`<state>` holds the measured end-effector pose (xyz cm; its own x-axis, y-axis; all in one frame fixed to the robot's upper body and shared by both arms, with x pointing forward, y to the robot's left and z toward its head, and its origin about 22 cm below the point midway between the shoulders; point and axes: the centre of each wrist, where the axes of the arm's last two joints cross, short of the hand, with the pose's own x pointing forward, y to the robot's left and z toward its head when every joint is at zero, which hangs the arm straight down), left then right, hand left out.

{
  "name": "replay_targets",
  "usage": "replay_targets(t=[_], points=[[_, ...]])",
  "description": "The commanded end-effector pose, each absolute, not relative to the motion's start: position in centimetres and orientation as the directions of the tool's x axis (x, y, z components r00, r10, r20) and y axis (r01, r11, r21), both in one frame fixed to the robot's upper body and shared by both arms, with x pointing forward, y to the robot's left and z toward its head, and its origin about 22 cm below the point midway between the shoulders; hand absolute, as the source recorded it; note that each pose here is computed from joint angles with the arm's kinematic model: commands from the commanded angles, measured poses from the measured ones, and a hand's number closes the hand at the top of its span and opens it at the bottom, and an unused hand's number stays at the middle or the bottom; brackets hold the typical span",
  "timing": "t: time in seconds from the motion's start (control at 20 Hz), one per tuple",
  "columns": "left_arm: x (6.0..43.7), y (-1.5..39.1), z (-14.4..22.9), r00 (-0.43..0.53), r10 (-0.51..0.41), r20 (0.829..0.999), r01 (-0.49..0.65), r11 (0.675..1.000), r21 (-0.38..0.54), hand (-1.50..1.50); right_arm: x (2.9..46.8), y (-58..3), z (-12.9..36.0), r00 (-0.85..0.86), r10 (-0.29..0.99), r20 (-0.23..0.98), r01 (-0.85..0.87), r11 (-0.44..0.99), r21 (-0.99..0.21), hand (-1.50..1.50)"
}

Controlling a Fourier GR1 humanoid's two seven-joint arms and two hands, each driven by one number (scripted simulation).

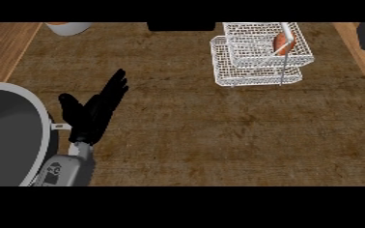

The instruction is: Pick the sweet potato from the tray and place it in the tiered basket

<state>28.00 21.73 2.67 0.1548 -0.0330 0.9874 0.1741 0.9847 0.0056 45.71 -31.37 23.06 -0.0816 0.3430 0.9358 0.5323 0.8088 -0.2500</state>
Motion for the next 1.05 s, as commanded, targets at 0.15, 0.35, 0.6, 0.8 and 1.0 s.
replay_targets(t=[0.15, 0.35, 0.6, 0.8, 1.0], points=[[27.5, 23.6, 2.0, 0.192, -0.033, 0.981, 0.112, 0.994, 0.012, 0.00, 40.1, -41.9, 24.5, -0.049, 0.398, 0.916, 0.440, 0.832, -0.338, -1.50], [27.5, 23.1, 2.5, 0.167, -0.032, 0.985, 0.130, 0.992, 0.010, 0.00, 35.9, -47.4, 24.1, -0.038, 0.429, 0.902, 0.356, 0.850, -0.389, -1.50], [26.7, 22.7, 1.2, 0.200, -0.020, 0.980, 0.122, 0.993, -0.005, 0.00, 29.3, -53.3, 26.0, -0.039, 0.421, 0.906, 0.343, 0.858, -0.383, -1.50], [27.1, 23.1, 1.2, 0.178, -0.034, 0.983, 0.134, 0.991, 0.010, 0.00, 24.3, -57.2, 26.6, -0.051, 0.409, 0.911, 0.366, 0.856, -0.364, -1.50], [26.8, 23.2, 1.7, 0.172, -0.040, 0.984, 0.154, 0.988, 0.013, 0.00, 20.0, -60.5, 26.8, -0.064, 0.400, 0.914, 0.393, 0.852, -0.345, -1.50]])
